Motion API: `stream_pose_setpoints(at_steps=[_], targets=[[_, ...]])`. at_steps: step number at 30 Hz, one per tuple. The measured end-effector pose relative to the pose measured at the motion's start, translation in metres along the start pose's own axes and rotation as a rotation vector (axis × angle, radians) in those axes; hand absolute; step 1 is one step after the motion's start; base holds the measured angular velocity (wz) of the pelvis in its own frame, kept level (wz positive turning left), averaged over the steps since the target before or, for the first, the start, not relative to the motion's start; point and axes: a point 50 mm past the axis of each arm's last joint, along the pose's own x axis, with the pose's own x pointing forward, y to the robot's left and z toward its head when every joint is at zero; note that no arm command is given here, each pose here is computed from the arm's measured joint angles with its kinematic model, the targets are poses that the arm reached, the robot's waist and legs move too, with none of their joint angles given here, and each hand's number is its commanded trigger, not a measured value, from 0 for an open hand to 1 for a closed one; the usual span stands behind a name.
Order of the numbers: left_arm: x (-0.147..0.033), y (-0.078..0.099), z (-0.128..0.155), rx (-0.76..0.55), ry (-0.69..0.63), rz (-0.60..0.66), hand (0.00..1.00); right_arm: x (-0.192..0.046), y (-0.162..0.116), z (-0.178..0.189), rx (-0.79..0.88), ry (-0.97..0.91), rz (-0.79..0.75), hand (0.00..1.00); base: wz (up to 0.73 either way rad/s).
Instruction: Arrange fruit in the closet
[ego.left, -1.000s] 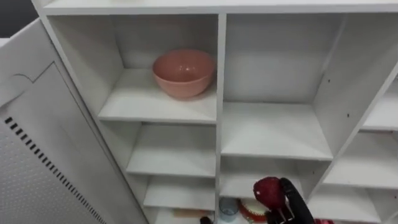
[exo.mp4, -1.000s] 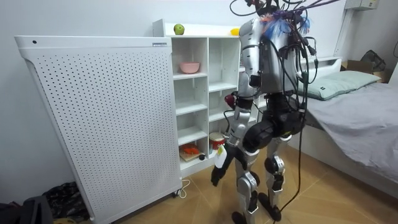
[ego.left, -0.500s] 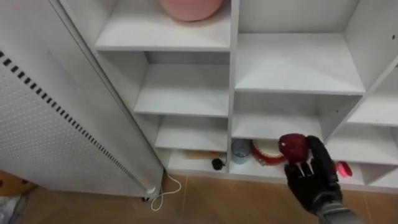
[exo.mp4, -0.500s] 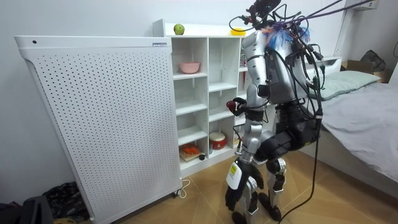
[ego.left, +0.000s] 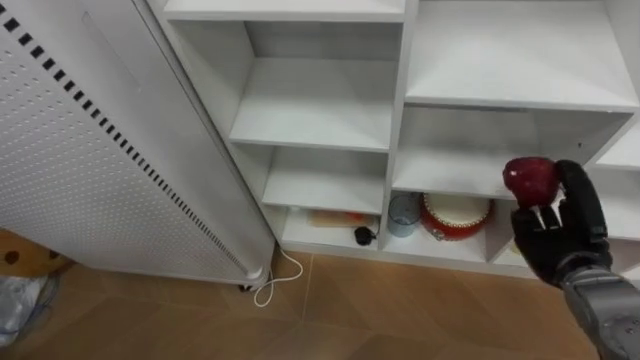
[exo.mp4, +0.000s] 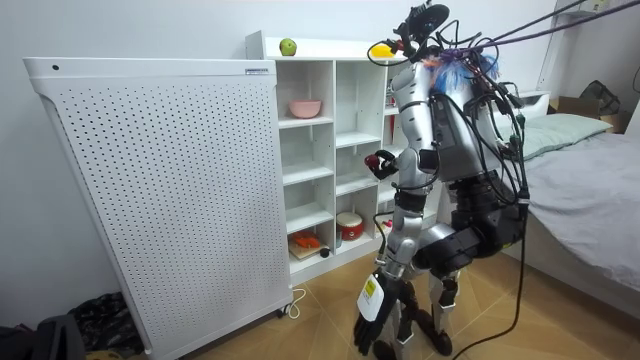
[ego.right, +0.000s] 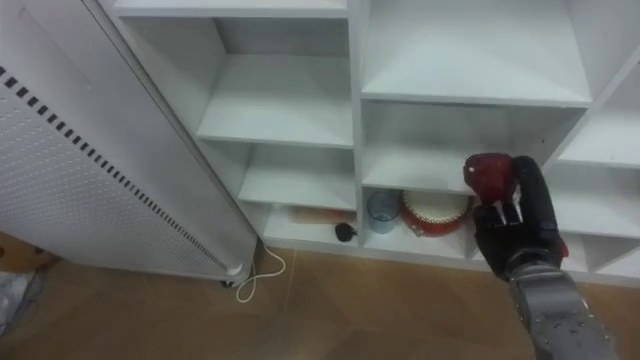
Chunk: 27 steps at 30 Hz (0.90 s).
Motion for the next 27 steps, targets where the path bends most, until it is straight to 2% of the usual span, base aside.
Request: stream_pose_setpoints(at_steps=[4, 11, 18, 19, 21, 22, 23, 24, 27], targets=[[-0.002, 0.000, 0.002, -0.005, -0.019, 0.001, 0.00, 0.001, 0.010, 0.003, -0.010, -0.009, 0.008, 1.00, 0.08], [-0.010, -0.007, -0.025, 0.005, 0.046, 0.000, 0.00, 0.003, 0.025, 0.010, 0.048, -0.040, -0.033, 1.00, 0.00], [-0.010, -0.003, -0.029, 0.009, 0.048, 0.020, 0.00, 0.004, 0.034, 0.016, 0.069, -0.083, -0.055, 1.00, 0.00], [-0.010, -0.003, -0.029, 0.010, 0.048, 0.019, 0.00, 0.003, 0.034, 0.016, 0.069, -0.084, -0.063, 0.73, 0.00], [-0.010, -0.003, -0.029, 0.009, 0.047, 0.019, 0.00, 0.003, 0.033, 0.017, 0.072, -0.092, -0.075, 0.56, 0.00], [-0.010, -0.003, -0.029, 0.009, 0.046, 0.019, 0.00, 0.003, 0.033, 0.018, 0.075, -0.102, -0.082, 0.28, 0.00], [-0.010, -0.003, -0.029, 0.008, 0.041, 0.019, 0.00, 0.003, 0.033, 0.020, 0.077, -0.112, -0.088, 0.12, 0.00], [-0.010, -0.003, -0.028, 0.007, 0.039, 0.019, 0.00, 0.003, 0.033, 0.021, 0.078, -0.118, -0.091, 0.00, 0.00], [-0.010, -0.003, -0.029, 0.005, 0.035, 0.018, 0.00, 0.003, 0.032, 0.025, 0.077, -0.130, -0.102, 0.00, 0.03]])
